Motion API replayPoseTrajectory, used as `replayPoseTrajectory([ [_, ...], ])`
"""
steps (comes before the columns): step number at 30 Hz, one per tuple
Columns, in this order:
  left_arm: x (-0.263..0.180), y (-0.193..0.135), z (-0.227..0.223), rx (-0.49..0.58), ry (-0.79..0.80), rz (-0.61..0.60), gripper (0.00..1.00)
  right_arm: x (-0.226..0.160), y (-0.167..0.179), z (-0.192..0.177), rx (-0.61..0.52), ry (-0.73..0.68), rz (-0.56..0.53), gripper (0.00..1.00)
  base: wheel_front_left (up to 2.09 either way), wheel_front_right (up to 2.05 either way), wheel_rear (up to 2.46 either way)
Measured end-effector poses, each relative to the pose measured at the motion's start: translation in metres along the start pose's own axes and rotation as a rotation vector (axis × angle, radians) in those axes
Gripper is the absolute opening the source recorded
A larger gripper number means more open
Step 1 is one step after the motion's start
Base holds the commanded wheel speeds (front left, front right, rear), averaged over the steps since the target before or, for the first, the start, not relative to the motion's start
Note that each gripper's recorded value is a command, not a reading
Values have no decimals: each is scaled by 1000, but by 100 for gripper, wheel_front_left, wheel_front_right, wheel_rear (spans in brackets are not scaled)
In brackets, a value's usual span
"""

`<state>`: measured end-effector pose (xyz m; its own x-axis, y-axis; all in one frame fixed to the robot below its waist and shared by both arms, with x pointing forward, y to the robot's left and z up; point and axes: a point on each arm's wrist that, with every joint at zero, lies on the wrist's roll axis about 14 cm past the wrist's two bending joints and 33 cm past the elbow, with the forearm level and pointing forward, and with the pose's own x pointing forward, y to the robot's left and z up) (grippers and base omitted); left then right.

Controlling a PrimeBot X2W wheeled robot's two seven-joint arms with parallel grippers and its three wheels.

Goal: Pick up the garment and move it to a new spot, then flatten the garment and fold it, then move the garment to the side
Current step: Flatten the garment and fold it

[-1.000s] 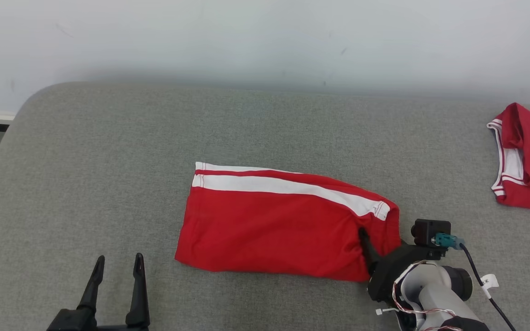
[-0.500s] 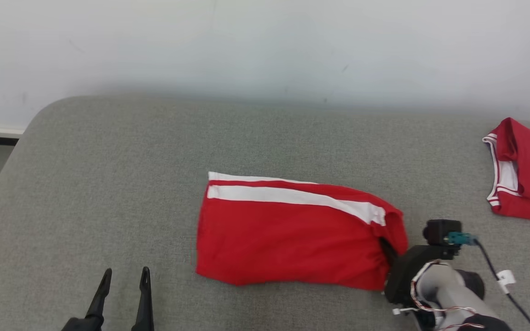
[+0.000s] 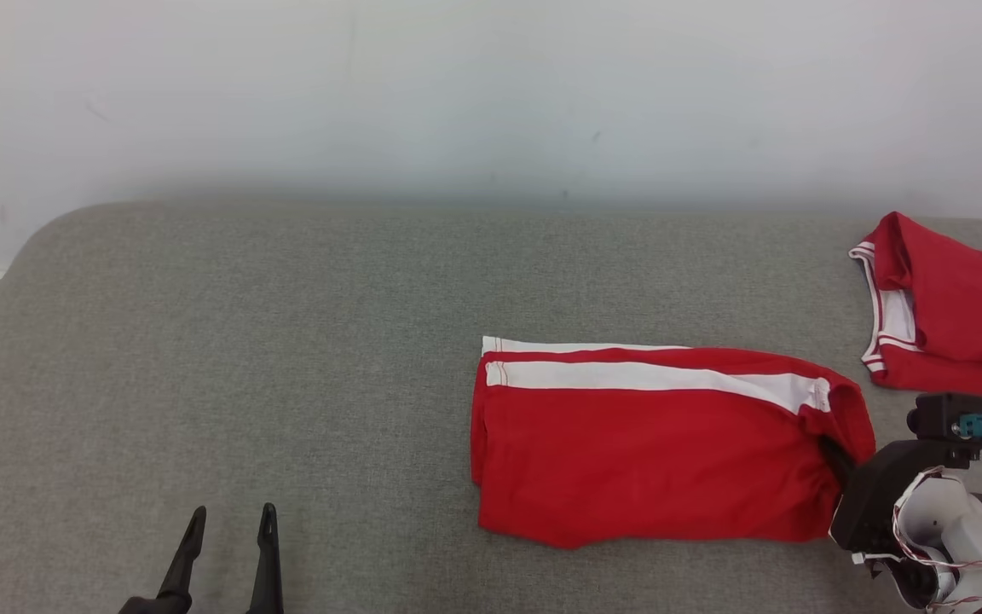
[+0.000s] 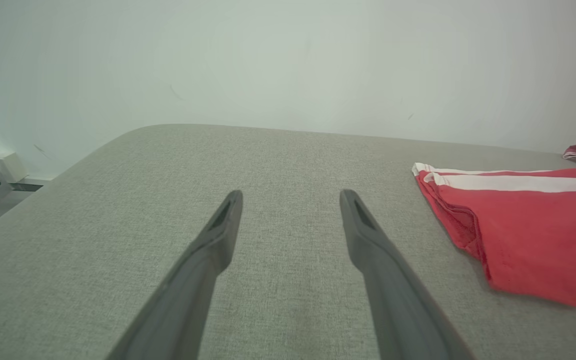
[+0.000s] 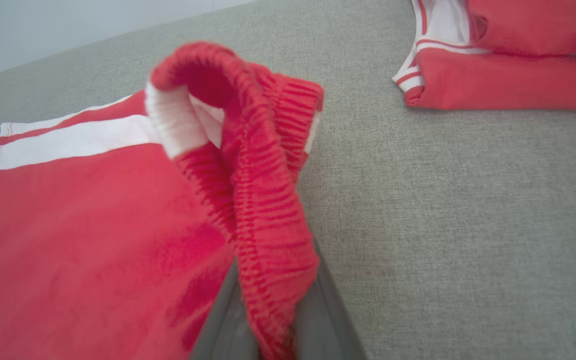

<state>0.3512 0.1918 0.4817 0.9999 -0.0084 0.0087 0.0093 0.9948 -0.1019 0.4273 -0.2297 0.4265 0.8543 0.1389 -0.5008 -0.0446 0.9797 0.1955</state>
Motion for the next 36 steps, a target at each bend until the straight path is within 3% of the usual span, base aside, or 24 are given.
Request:
replayPoseTrajectory([
  [7,2,-7,-4,-3,12,-22,100,-5,21,16,75,25,90,0,0,0,0],
  [21,-3,-8,-5,-27,15,-13,100,-6,104,40,291,136,359,0,0,0,0],
  [28,-6,-8,-10,-37,30,-3,100,5,153,38,306,186,446,0,0,0,0],
  [36,-6,-6,-12,-48,36,10,100,23,185,18,269,257,438,0,0,0,0],
])
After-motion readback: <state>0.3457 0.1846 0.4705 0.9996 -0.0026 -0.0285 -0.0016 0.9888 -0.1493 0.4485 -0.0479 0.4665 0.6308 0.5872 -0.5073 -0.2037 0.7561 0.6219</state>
